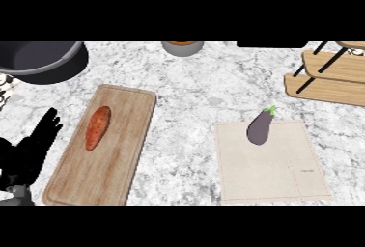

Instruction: Pick the squash from the placemat and place it in the tiered shelf

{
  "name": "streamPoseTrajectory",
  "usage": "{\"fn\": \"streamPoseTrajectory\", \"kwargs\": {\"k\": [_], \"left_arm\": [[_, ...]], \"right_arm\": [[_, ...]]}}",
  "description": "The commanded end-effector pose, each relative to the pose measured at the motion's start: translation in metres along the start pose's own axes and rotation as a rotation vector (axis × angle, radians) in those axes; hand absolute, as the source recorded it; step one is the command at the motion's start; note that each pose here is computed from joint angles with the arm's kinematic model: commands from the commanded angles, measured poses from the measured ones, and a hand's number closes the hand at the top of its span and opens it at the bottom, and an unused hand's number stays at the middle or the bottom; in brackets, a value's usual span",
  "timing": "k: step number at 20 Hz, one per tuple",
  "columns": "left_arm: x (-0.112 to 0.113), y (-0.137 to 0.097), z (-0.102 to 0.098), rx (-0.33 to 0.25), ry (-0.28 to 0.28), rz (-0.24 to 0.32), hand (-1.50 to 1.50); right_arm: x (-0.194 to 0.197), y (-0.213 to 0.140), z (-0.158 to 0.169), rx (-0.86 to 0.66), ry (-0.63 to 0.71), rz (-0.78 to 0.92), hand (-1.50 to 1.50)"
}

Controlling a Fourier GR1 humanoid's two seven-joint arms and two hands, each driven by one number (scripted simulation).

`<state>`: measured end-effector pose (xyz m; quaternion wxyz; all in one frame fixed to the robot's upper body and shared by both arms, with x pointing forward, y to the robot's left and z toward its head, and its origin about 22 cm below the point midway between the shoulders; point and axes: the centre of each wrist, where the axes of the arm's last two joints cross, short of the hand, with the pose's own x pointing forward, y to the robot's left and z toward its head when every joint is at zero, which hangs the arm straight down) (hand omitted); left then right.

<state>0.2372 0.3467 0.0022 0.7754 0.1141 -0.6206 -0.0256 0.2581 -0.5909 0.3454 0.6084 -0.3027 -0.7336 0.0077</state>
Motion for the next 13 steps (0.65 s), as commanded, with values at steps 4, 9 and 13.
{"fn": "streamPoseTrajectory", "kwargs": {"k": [4, 9, 13], "left_arm": [[-0.011, 0.003, 0.008, 0.0, 0.013, 0.015, 0.0], [-0.016, 0.006, 0.012, 0.034, 0.019, 0.006, 0.0], [-0.018, 0.006, 0.014, 0.039, 0.025, 0.036, 0.0]], "right_arm": [[0.02, -0.09, 0.066, -0.121, 0.038, -0.006, -1.5], [0.031, -0.128, 0.107, -0.033, 0.1, 0.076, -1.5], [0.027, -0.135, 0.118, -0.045, 0.077, 0.061, -1.5]]}}
